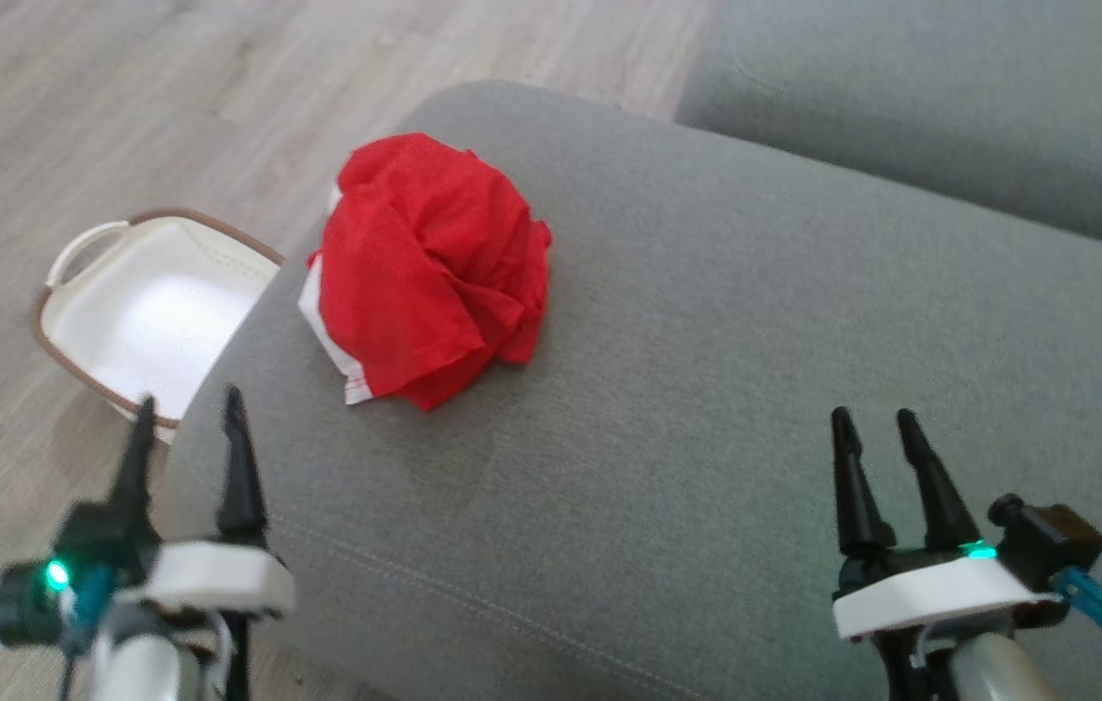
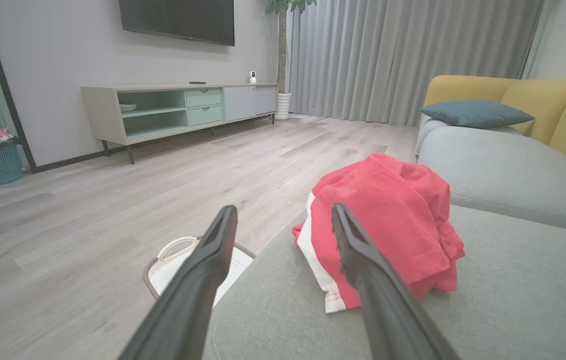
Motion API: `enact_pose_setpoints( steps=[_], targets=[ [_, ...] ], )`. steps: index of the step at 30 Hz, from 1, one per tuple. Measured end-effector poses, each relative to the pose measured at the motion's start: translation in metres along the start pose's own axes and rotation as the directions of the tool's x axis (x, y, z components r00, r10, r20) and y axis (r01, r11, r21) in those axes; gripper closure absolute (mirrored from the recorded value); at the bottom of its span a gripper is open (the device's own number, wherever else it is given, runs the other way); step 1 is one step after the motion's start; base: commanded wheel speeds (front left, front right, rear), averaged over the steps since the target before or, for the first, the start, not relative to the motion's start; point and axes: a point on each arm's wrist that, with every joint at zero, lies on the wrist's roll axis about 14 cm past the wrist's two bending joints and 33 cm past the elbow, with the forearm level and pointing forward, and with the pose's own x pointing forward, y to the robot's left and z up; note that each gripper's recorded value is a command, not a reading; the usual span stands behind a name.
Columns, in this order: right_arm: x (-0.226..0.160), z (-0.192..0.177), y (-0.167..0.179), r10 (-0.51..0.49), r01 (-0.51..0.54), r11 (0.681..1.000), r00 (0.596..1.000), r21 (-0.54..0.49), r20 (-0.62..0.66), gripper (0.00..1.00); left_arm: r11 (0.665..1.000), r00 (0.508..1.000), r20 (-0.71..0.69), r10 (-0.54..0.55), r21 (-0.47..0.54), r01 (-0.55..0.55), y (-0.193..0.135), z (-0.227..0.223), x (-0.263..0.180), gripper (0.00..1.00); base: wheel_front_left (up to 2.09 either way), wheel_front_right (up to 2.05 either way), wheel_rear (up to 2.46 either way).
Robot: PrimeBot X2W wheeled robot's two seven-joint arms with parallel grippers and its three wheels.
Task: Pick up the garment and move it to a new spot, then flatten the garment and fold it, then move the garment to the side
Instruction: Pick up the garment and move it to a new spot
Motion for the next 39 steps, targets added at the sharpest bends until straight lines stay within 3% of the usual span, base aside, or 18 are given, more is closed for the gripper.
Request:
enact_pose_setpoints(
  steps=[7,14,23,33,34,35,39],
  targets=[
    [0.002,0.009,-0.045,-0.110,0.111,0.994,0.993,-0.018,0.037,0.00,0.986,0.990,-0.080,-0.118,0.107,0.126,-0.013,-0.010,0.054,0.00,0.00,0.00,0.00],
    [0.010,0.017,-0.087,-0.198,0.202,0.978,0.977,-0.046,0.078,0.00,0.962,0.944,-0.245,-0.221,0.105,0.252,-0.043,-0.020,0.128,0.00,0.00,0.00,0.00],
    [0.003,0.009,-0.124,-0.284,0.288,0.956,0.956,-0.054,0.070,0.00,0.926,0.791,-0.550,-0.269,0.078,0.369,-0.073,-0.086,0.158,0.00,0.00,0.00,0.00],
    [0.004,-0.001,-0.141,-0.314,0.317,0.946,0.948,-0.062,0.051,0.00,0.917,0.679,-0.693,-0.241,0.066,0.393,-0.077,-0.135,0.164,0.00,0.00,0.00,0.00],
    [0.004,-0.002,-0.142,-0.316,0.319,0.946,0.947,-0.065,0.048,0.00,0.917,0.672,-0.701,-0.241,0.063,0.394,-0.078,-0.138,0.163,0.55,0.00,0.00,0.00],
    [0.004,-0.003,-0.143,-0.318,0.320,0.945,0.947,-0.066,0.047,0.00,0.918,0.672,-0.700,-0.242,0.059,0.391,-0.079,-0.140,0.164,1.00,0.00,0.00,0.00],
    [0.004,-0.002,-0.143,-0.319,0.321,0.945,0.947,-0.066,0.048,0.00,0.919,0.690,-0.679,-0.250,0.058,0.389,-0.080,-0.138,0.167,1.00,0.00,0.00,0.00]
  ],
)
